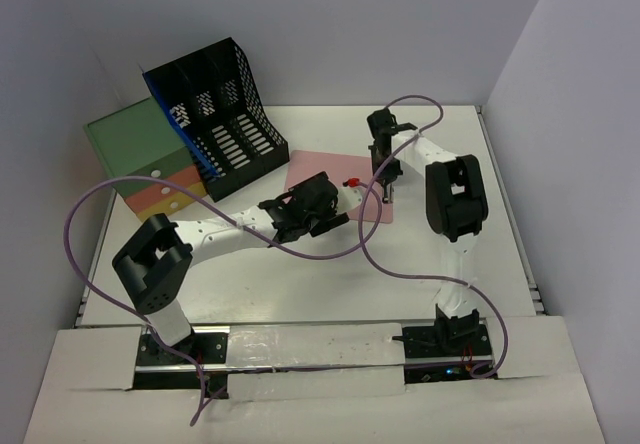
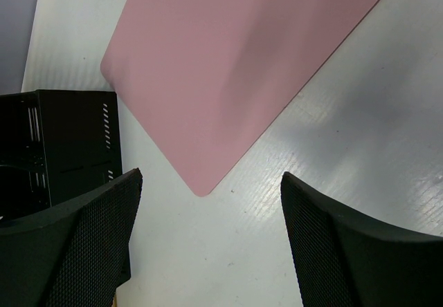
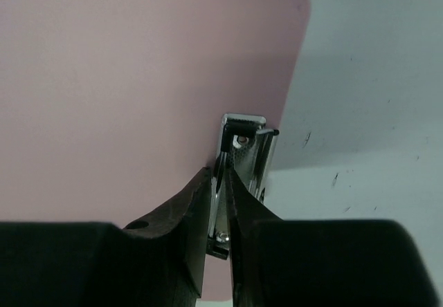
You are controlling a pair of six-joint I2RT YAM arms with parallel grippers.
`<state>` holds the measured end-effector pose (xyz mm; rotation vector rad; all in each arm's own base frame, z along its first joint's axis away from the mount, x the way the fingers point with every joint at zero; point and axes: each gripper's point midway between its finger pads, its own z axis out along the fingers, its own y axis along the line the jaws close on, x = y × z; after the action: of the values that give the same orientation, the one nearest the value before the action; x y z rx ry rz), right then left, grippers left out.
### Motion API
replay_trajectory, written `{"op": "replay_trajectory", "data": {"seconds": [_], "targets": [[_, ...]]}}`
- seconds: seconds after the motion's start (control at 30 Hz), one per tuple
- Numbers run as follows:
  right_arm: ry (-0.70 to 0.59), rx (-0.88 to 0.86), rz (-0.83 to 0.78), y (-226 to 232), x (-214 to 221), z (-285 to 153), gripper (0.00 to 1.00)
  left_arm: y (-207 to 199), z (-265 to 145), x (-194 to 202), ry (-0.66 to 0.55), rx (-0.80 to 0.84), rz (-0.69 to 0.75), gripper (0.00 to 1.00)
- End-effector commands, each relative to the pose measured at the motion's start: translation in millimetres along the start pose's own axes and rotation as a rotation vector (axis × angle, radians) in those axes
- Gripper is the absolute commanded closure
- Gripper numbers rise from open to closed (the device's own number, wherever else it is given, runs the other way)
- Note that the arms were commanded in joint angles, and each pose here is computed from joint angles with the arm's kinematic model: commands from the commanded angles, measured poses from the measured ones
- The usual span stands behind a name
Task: Organize the desk
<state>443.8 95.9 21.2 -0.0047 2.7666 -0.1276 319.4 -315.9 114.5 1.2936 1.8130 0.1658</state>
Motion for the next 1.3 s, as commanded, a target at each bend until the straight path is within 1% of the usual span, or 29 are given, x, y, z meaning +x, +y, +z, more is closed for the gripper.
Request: {"op": "replay_trajectory", "data": {"seconds": [0.0, 0.13, 0.17, 0.27, 0.4, 0.47, 0.53, 0.6, 0.63, 0.7, 0.8, 0.93, 1.1, 1.27], "targets": [[0.006, 0.017, -0.005, -2.5, -3.3, 4.7, 0.84, 14.7, -10.7, -17.1, -0.049, -0.03, -0.036, 0.12], [0.009, 0.001, 0.008, -2.7, -1.6, 4.0, 0.98, 13.8, -10.5, -17.1, -0.045, -0.022, -0.023, 0.12], [0.007, -0.007, 0.007, -2.0, -1.7, 2.3, 1.0, 13.5, -10.7, -18.9, -0.046, -0.016, -0.015, 0.12], [-0.02, -0.057, 0.022, 1.2, -5.9, -7.0, 1.0, 7.7, -13.3, -22.4, -0.028, 0.013, 0.034, 0.12], [-0.084, -0.153, 0.083, 0.0, -13.4, -25.3, 1.0, 5.5, -21.5, -37.6, -0.058, 0.045, 0.113, 0.1], [-0.102, -0.217, 0.125, -2.5, -12.2, -34.5, 1.0, 2.0, -27.7, -47.0, -0.101, 0.079, 0.163, 0.09], [-0.116, -0.236, 0.134, -0.8, -11.1, -41.1, 1.0, -12.9, -29.9, -53.5, -0.148, 0.128, 0.229, 0.08], [-0.14, -0.283, 0.145, 5.6, -12.3, -51.0, 1.0, -33.9, -25.0, -55.3, -0.189, 0.175, 0.338, 0.05], [-0.142, -0.299, 0.149, 8.0, -11.0, -51.9, 1.0, -41.5, -25.6, -54.8, -0.197, 0.194, 0.37, 0.03], [-0.14, -0.321, 0.154, 10.9, -7.8, -52.8, 1.0, -55.9, -12.1, -57.9, -0.219, 0.195, 0.395, 0.02], [-0.153, -0.336, 0.162, 9.8, -8.6, -56.8, 1.0, -70.5, 14.6, -60.6, -0.207, 0.184, 0.357, 0.01], [-0.164, -0.409, 0.186, 10.3, -6.5, -66.6, 1.0, -70.7, 40.7, -81.2, -0.214, 0.129, 0.268, 0.01], [-0.19, -0.481, 0.222, 8.3, -10.2, -79.2, 1.0, -85.2, 50.4, -86.7, -0.252, 0.116, 0.294, 0.01], [-0.198, -0.504, 0.232, 8.9, -10.0, -82.8, 1.0, -93.5, 61.6, -83.9, -0.208, 0.068, 0.291, 0.01]]}}
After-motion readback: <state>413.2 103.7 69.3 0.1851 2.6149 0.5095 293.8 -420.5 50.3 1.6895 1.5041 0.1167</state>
